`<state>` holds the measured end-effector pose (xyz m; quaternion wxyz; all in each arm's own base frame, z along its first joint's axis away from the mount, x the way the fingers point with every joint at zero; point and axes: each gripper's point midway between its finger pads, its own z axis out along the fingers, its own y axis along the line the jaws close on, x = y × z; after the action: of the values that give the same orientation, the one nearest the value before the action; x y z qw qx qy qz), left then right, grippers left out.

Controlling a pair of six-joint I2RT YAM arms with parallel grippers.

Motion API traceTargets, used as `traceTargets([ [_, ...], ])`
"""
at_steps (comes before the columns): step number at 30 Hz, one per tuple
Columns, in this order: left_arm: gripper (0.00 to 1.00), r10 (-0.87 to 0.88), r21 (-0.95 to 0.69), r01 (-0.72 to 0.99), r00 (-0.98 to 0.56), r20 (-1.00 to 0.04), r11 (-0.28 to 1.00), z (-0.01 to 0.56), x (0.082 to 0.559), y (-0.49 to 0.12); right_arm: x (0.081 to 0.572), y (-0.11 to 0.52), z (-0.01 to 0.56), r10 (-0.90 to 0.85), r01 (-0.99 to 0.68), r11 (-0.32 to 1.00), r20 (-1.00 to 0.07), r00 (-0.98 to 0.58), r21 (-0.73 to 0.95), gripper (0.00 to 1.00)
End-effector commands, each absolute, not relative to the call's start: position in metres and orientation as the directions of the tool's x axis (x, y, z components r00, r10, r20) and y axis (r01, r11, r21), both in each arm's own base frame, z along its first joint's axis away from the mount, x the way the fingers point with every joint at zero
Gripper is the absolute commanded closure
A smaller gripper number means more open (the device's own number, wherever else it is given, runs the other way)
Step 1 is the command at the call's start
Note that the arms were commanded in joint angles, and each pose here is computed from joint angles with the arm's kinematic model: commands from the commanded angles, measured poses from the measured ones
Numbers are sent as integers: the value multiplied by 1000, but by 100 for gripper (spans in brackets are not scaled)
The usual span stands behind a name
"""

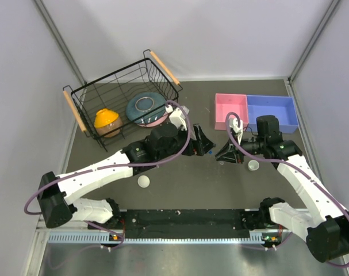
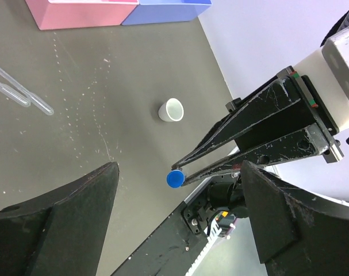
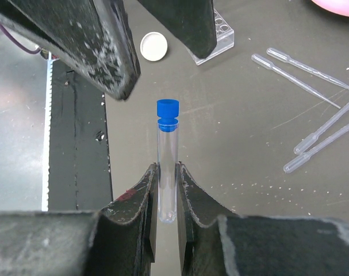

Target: Organize the chemistry lab equipment

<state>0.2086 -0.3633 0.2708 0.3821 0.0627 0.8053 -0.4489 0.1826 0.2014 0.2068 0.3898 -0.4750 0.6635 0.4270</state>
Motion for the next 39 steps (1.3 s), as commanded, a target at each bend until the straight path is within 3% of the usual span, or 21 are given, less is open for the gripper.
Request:
traceTargets([
  [1, 13, -240, -725, 457, -735, -634, 516, 285, 204, -383, 185, 201, 219, -281, -977, 168, -943, -178, 134, 86],
  [12, 47, -213, -766, 422, -792, -572, 486, 266, 201, -401, 187, 201, 218, -285, -976, 173, -942, -176, 129, 85],
  [16, 69, -206, -773, 426, -799, -565, 471, 266, 200, -405, 187, 201, 217, -287, -976, 174, -941, -178, 132, 86],
  [17, 78, -204, -773, 426, -800, -564, 469, 265, 200, -405, 187, 201, 217, -288, -976, 174, -941, -178, 132, 85],
  [22, 99, -195, -778, 442, -800, -567, 446, 266, 194, -405, 189, 200, 215, -293, -975, 178, -939, -181, 132, 86],
  [25, 100, -209, -767, 447, -785, -583, 460, 266, 194, -396, 189, 200, 214, -294, -975, 180, -938, -183, 133, 80],
  [29, 100, -232, -727, 428, -753, -616, 537, 259, 199, -370, 188, 200, 214, -293, -976, 177, -940, -177, 128, 45],
  [31, 100, -236, -709, 423, -740, -629, 564, 257, 198, -352, 188, 199, 214, -297, -976, 182, -940, -170, 119, 34],
  [35, 100, -279, -652, 335, -705, -652, 680, 237, 213, -299, 191, 197, 213, -307, -975, 200, -938, -159, 99, 21],
  [39, 100, -329, -594, 252, -640, -695, 764, 230, 221, -237, 194, 195, 211, -318, -972, 217, -935, -153, 86, 20],
])
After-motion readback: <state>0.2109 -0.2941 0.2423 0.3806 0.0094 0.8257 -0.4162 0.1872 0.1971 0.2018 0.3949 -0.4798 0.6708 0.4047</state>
